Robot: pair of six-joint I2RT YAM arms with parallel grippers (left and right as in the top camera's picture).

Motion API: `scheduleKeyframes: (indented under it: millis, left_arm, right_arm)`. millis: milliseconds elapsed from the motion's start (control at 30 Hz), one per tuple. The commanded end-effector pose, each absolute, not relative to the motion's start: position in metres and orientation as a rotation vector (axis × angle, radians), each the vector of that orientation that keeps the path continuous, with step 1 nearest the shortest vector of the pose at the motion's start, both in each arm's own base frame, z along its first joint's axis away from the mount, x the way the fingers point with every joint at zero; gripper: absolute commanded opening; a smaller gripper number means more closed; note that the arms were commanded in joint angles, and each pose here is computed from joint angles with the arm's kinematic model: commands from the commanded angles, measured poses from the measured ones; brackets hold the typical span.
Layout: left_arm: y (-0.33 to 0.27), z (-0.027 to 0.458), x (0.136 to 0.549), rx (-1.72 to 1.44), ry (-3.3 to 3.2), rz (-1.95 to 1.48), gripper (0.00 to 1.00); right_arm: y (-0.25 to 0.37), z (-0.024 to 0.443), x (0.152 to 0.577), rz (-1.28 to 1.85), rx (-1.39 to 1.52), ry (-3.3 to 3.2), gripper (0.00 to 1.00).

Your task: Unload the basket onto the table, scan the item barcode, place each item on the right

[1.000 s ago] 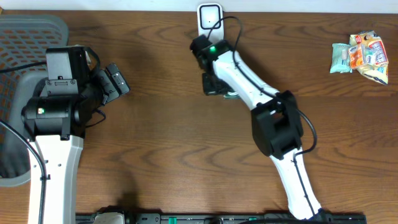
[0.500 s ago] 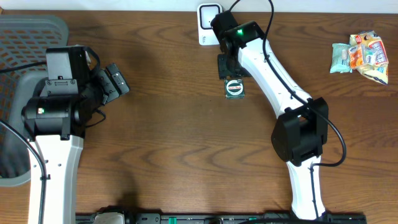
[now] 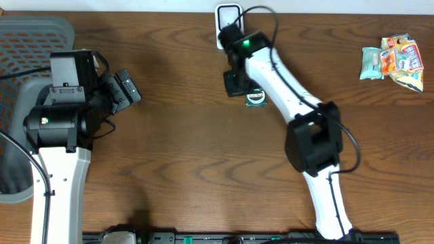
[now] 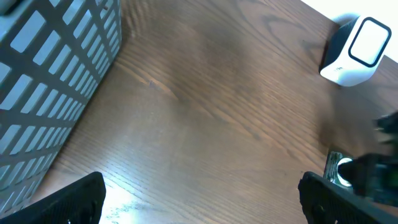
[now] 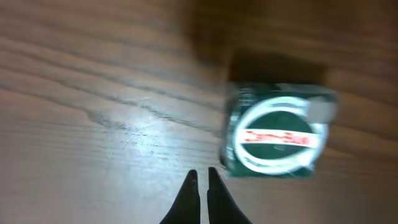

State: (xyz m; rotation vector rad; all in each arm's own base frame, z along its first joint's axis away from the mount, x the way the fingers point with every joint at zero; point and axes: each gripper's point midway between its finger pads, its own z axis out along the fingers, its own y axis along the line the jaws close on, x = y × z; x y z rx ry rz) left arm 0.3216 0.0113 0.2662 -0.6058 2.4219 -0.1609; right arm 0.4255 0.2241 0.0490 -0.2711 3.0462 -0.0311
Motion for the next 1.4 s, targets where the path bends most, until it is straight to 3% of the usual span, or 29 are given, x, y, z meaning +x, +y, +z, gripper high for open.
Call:
scheduleKeyframes:
  millis: [0,167,300,500,700,800,867,1133,1367]
  left_arm:
    - [0.015,0.270,0.322,-0.598,2.412,-0.143,0.98]
    - [0.015,0.270,0.322,-0.598,2.412,-0.144,0.98]
    - [0.015,0.270,0.322,-0.598,2.412,-0.144,0.98]
    - [0.015,0.270,0.322,-0.598,2.412,-0.143,0.98]
    - [0.015,0.270,0.322,-0.598,2.412,-0.143,0.98]
    - [0.015,0.270,0.322,-0.598,2.412,-0.143,0.98]
    - [0.015,0.270,0.322,-0.598,2.412,-0.143,0.98]
    - [0.015,0.270,0.322,-0.598,2.412,-0.144,0.98]
    - [0.015,0.270,0.322,-0.598,2.412,-0.143,0.98]
  right_arm:
    - [0.211,0.021,0.421,-0.164,-0.278,3.097,0.01]
    - [0.187,0.015,0.424,-0.263,-0.232,3.115,0.01]
    - [0.142,0.038,0.436,-0.470,-0.114,3.050,0.01]
    - [0.127,0.083,0.445,-0.319,-0.003,3.006,0.01]
    - [0.123,0.107,0.462,-0.245,0.026,2.914,0.34]
    - [0.131,0.105,0.470,-0.161,0.036,2.901,0.41]
    - [0.141,0.103,0.475,-0.078,0.033,2.895,0.38]
    - [0.173,0.094,0.499,0.075,-0.001,2.812,0.03]
    - [0.172,0.051,0.501,0.032,-0.003,2.876,0.01]
